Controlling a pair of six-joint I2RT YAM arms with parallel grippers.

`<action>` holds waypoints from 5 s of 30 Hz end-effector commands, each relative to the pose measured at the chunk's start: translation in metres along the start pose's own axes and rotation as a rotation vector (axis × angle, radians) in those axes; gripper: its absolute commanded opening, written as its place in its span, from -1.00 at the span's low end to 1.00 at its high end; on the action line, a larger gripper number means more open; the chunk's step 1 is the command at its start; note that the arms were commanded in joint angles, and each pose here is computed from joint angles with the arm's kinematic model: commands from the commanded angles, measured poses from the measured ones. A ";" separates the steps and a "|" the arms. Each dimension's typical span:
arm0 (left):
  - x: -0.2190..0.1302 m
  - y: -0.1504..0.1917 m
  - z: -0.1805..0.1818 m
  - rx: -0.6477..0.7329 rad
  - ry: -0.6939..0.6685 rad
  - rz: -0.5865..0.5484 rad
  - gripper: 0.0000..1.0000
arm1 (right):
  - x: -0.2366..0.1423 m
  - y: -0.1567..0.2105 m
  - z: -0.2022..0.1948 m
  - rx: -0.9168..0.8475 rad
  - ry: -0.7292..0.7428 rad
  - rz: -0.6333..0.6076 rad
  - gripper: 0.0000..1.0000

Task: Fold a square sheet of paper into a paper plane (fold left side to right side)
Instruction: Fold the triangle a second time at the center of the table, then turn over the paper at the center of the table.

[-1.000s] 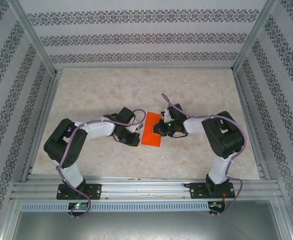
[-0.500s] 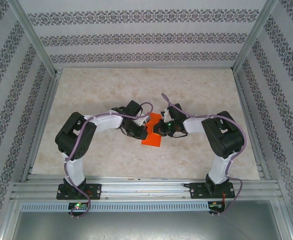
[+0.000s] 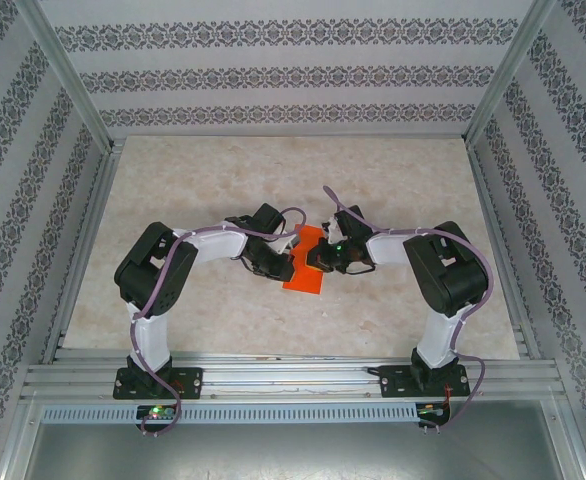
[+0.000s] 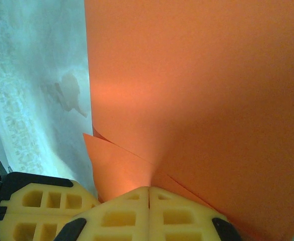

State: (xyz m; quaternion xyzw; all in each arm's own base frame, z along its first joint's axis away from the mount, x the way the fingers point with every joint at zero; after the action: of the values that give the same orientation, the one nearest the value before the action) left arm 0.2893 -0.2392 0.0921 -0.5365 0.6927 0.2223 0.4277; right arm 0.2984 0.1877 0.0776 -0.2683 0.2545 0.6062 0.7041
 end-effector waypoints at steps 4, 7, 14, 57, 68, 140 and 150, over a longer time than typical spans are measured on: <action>0.017 0.021 0.018 -0.054 -0.100 0.078 -1.00 | -0.008 -0.004 -0.006 0.034 0.032 -0.018 -1.00; 0.017 0.021 0.018 -0.054 -0.101 0.079 -1.00 | -0.009 -0.003 -0.010 0.042 0.038 -0.020 -1.00; 0.015 0.018 0.015 -0.052 -0.080 0.073 -1.00 | -0.011 0.001 -0.024 0.062 0.070 -0.020 -1.00; 0.011 0.031 0.001 0.010 -0.096 0.104 -1.00 | 0.002 0.010 -0.034 0.075 0.118 0.025 -1.00; -0.016 0.051 0.012 -0.042 -0.136 0.052 -1.00 | -0.001 0.006 -0.023 0.053 0.085 0.018 -1.00; -0.034 -0.038 0.002 0.003 0.171 -0.309 -0.98 | -0.067 0.022 0.007 -0.067 -0.120 -0.218 0.31; -0.054 -0.027 -0.003 -0.002 0.169 -0.442 -1.00 | -0.045 0.017 0.021 -0.083 -0.168 -0.202 0.19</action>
State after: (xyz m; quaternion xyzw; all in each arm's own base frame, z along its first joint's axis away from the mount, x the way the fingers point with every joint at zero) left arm 0.3117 -0.2221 0.1335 -0.6727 0.6143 0.0974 0.4008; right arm 0.2655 0.1609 0.1119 -0.2737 0.1770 0.5598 0.7618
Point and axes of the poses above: each hand's point on the last joint's axis, 136 mm out from that joint toward the fingers, its own x axis out along the fingers, its own z axis along the line the jaws close on, y = z × x, the point moved 9 cm from there along -x, back along the fingers, and after that the axes turned 2 degrees about -x, right-handed, at the moved point
